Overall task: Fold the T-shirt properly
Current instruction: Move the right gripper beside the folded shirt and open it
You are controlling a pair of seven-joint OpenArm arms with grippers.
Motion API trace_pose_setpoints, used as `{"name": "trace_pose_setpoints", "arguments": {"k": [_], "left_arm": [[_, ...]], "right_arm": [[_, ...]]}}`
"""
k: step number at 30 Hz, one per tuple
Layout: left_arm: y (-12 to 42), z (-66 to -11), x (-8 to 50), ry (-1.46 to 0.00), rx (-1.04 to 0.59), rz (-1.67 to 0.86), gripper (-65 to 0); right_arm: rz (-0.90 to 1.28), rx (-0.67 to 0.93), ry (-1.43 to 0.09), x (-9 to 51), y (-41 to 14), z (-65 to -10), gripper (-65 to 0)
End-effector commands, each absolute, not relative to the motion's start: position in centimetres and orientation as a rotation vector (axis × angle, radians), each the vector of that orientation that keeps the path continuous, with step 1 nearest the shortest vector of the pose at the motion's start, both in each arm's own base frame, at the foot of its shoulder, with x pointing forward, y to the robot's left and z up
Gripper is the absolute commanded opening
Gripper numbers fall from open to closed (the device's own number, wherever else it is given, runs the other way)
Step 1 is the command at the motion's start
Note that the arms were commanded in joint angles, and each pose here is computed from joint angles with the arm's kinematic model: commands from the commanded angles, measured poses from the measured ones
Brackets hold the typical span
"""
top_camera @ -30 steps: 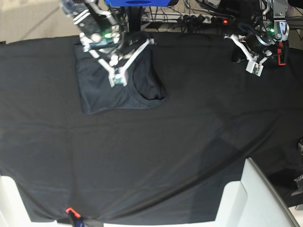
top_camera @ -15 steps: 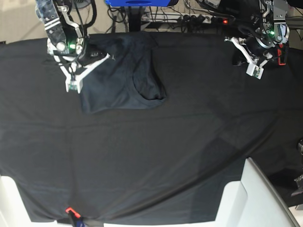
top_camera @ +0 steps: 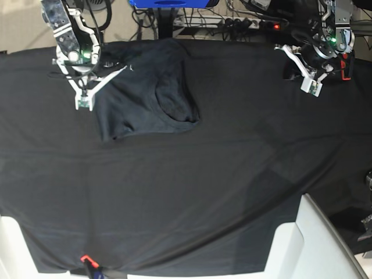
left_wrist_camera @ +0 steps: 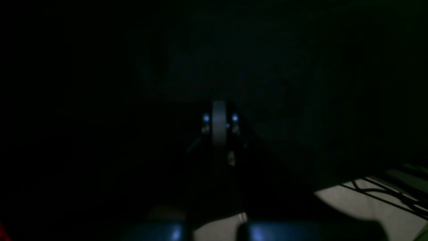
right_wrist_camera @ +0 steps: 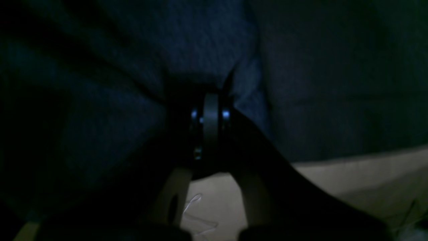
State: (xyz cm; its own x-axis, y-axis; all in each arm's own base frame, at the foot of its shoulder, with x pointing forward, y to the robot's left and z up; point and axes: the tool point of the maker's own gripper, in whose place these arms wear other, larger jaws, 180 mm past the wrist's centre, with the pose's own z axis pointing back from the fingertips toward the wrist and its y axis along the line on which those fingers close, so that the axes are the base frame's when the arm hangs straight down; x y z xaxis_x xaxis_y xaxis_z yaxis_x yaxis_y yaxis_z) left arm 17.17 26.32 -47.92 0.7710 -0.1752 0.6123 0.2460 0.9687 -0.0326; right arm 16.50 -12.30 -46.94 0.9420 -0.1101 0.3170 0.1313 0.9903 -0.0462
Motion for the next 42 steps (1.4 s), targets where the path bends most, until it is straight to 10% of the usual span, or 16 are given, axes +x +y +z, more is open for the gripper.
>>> {"name": "trace_pose_setpoints", "arguments": {"k": [1, 42], "left_arm": [[26.8, -47.0, 18.0, -0.687, -0.105, -0.239, -65.0], [25.2, -46.7, 18.2, -0.7, -0.132, -0.234, -65.0]], "right_arm": [[-0.118, -0.033, -0.377, 17.5, -11.6, -45.0, -64.2], [-0.024, -0.113, -0.589, 31.3, -14.2, -42.7, -64.4]]}}
